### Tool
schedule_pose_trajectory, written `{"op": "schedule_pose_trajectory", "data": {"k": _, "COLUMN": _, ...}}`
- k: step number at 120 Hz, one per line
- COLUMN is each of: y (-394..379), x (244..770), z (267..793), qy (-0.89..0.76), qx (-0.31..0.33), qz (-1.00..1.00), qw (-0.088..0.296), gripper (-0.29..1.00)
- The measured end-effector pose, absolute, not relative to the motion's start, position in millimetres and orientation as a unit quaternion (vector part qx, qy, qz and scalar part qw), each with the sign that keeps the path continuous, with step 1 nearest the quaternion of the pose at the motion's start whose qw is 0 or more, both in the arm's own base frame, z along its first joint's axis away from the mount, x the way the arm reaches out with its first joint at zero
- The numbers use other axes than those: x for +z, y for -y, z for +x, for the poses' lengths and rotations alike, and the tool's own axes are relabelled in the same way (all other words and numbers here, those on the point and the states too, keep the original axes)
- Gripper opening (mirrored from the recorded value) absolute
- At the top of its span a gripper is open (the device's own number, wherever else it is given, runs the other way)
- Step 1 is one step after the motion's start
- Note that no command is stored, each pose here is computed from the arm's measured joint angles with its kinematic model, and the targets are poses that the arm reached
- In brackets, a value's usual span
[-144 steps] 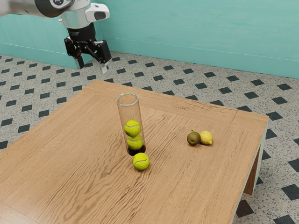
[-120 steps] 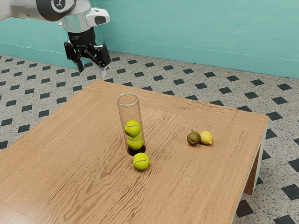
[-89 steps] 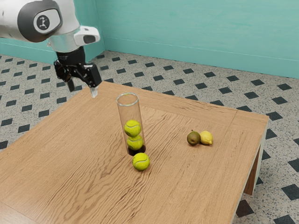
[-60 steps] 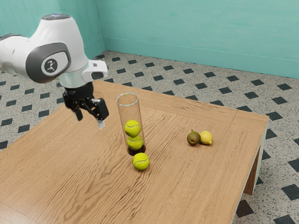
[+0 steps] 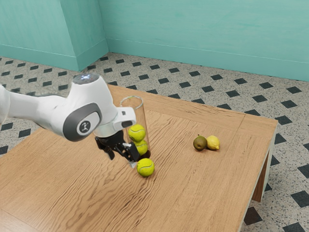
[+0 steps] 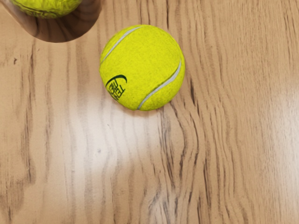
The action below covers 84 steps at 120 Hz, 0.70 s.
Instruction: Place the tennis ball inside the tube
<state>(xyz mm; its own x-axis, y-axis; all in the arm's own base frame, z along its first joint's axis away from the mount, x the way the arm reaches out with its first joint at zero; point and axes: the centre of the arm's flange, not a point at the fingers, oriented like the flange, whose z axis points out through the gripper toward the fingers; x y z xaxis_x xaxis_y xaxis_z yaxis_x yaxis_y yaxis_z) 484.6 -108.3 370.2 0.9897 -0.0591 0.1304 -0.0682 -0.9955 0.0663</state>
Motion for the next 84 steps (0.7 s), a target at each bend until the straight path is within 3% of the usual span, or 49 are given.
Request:
{"op": "schedule_pose_trajectory", "data": {"k": 47, "y": 107.8, "x": 318.3, "z": 513.7, "qy": 0.052, "qx": 0.144, "qz": 0.987, "qw": 0.051, "gripper": 0.70}}
{"op": "schedule_pose_trajectory", "data": {"k": 84, "y": 113.9, "x": 292.9, "z": 532.6, "qy": 0.048, "qx": 0.149, "qz": 0.985, "qw": 0.068, "gripper": 0.70}}
